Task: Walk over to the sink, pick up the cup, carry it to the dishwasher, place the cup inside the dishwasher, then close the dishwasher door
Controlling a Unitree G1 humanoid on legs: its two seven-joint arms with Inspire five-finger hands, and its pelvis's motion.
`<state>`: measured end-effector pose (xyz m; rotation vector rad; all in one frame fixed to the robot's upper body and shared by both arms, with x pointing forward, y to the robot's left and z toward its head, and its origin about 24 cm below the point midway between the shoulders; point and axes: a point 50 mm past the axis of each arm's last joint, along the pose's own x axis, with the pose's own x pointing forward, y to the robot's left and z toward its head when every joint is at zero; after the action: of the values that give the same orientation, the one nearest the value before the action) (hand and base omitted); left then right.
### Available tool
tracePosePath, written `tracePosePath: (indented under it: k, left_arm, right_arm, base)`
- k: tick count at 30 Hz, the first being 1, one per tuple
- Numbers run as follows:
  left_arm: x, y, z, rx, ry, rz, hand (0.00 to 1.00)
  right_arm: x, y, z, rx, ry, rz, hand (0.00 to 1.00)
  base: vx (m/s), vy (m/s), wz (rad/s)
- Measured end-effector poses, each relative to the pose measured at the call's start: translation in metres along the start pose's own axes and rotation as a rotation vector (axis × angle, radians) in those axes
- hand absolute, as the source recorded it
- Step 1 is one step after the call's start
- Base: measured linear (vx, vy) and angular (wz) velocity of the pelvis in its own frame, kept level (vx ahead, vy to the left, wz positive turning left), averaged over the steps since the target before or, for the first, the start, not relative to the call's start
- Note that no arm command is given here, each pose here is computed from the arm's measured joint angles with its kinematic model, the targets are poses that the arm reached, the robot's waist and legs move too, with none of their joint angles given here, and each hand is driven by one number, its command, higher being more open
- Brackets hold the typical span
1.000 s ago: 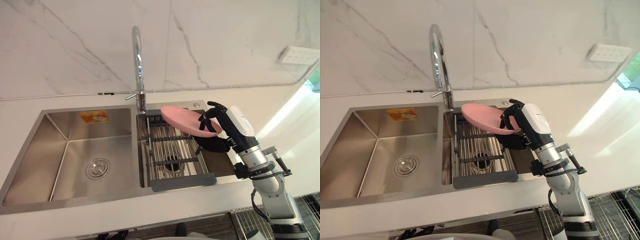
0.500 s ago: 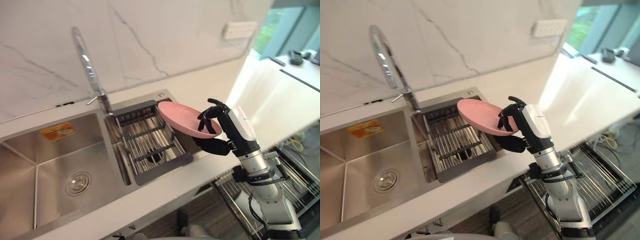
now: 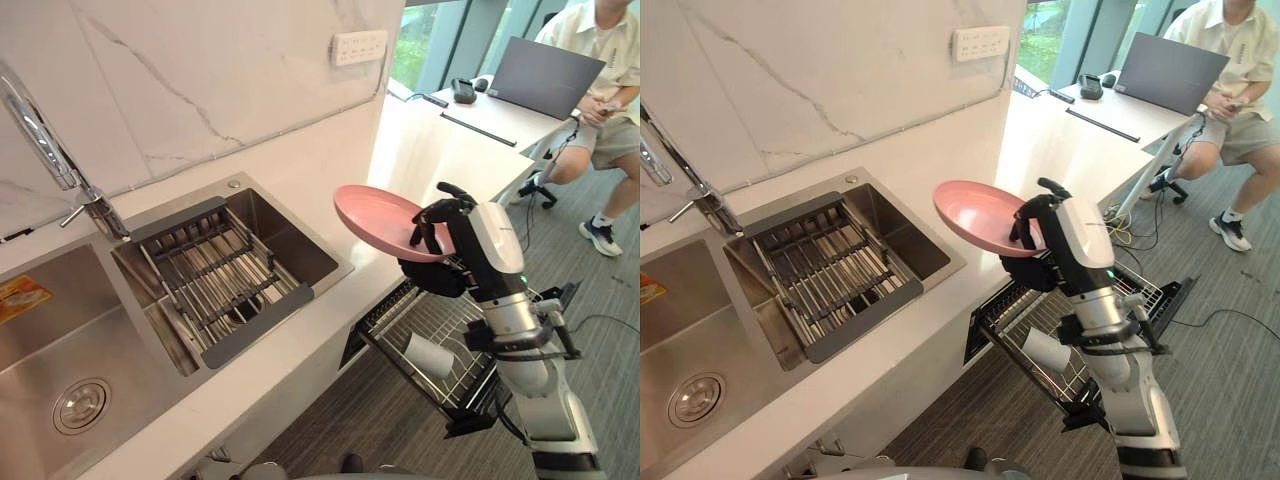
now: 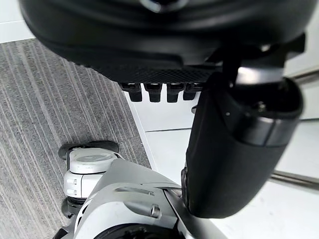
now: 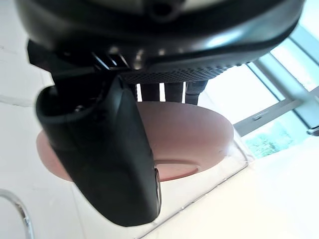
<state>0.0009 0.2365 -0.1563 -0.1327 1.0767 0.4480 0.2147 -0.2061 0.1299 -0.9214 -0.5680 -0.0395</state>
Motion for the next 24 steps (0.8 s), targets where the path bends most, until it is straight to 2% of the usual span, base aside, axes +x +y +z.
tracePosePath:
  k: [6, 14, 18, 24]
  left_arm:
    - [-0.003, 0.001, -0.006, 0.010, 0.008, 0.001, 1.00]
    - [-0.002, 0.000, -0.006, 0.036, 0.015, -0.012, 1.00]
    - [0.005, -0.014, 0.005, 0.078, 0.004, -0.063, 1.00]
    - [0.012, -0.028, 0.020, 0.121, -0.031, -0.114, 1.00]
  right_arm:
    - [-0.026, -0.008, -0.016, -0.024, 0.154, -0.038, 0.00]
    - [-0.055, 0.008, -0.049, -0.004, 0.386, -0.077, 0.00]
    - [-0.072, 0.010, -0.074, -0.034, 0.543, -0.162, 0.00]
    - [-0.078, 0.004, -0.100, -0.108, 0.674, -0.255, 0.00]
  base:
    - [-0.02, 0.056, -0.11]
    - [0.02, 0.038, -0.01]
    - [0.00, 0.039, 0.00]
    - [0.01, 0.007, 0.04]
